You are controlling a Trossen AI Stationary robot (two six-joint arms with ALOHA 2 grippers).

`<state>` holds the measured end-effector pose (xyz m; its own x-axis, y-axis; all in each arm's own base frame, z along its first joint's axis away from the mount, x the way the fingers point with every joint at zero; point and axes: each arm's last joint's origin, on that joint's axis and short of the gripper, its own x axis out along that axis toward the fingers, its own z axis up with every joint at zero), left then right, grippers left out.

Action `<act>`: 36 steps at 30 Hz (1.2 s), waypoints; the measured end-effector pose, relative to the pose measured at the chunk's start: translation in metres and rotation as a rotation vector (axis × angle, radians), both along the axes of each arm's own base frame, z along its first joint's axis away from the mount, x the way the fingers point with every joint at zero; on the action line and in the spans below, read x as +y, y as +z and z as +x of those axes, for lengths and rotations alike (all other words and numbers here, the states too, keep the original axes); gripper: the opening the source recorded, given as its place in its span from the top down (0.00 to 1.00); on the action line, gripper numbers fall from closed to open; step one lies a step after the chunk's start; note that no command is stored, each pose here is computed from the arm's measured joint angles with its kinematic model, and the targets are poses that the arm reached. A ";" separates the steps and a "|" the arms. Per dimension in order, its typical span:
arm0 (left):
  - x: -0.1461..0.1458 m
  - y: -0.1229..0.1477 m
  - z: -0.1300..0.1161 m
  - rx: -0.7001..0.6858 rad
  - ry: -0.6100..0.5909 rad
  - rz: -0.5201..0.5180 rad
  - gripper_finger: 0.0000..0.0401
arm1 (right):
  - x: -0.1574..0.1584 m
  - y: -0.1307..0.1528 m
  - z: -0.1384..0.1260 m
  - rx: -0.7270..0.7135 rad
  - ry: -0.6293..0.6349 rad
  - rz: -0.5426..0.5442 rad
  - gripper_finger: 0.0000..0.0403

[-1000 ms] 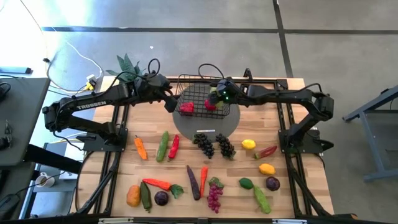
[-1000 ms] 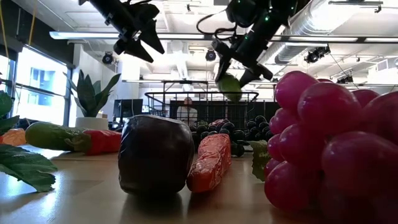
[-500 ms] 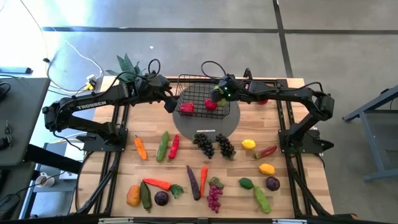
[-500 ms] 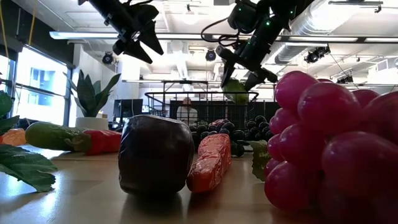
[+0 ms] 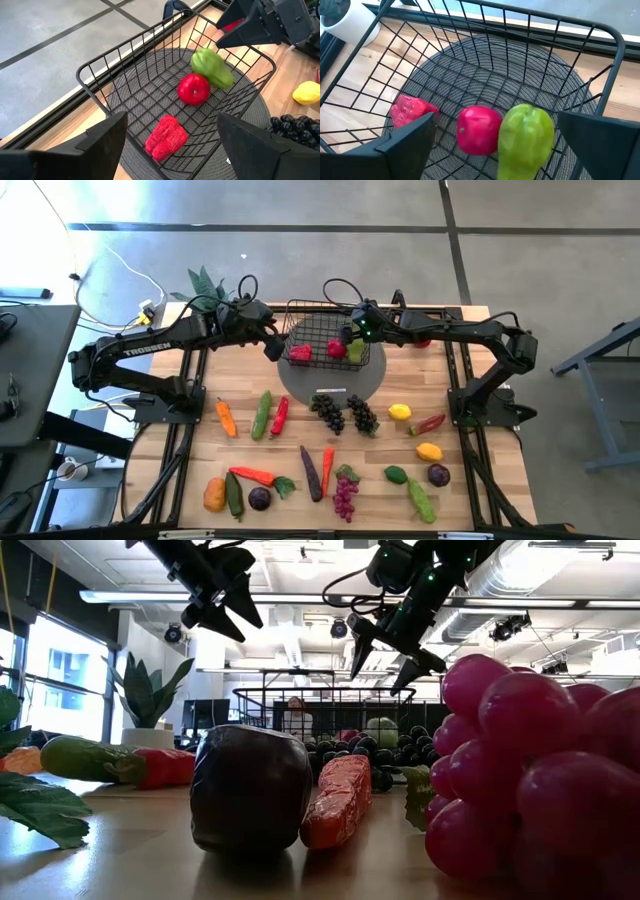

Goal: Build produce basket
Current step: Put the yellow mango into the wire basket

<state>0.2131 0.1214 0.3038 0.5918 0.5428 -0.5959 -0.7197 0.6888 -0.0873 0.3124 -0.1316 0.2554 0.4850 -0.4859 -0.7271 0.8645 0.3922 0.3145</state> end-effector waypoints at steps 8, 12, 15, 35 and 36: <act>0.000 -0.001 -0.001 0.015 0.000 -0.008 0.26 | 0.003 0.015 0.001 0.047 0.078 0.011 0.02; -0.001 -0.002 -0.002 0.027 0.000 -0.015 0.26 | 0.002 0.028 -0.001 0.094 0.064 -0.029 0.02; -0.001 -0.002 -0.002 0.029 -0.002 -0.011 0.26 | -0.001 0.037 -0.003 0.135 0.052 -0.059 0.02; -0.037 -0.009 -0.018 0.132 -0.182 -0.304 0.26 | 0.026 0.083 -0.008 0.193 0.113 0.032 0.02; -0.042 -0.010 -0.019 0.152 -0.197 -0.316 0.26 | 0.027 0.084 -0.007 0.185 0.111 0.035 0.02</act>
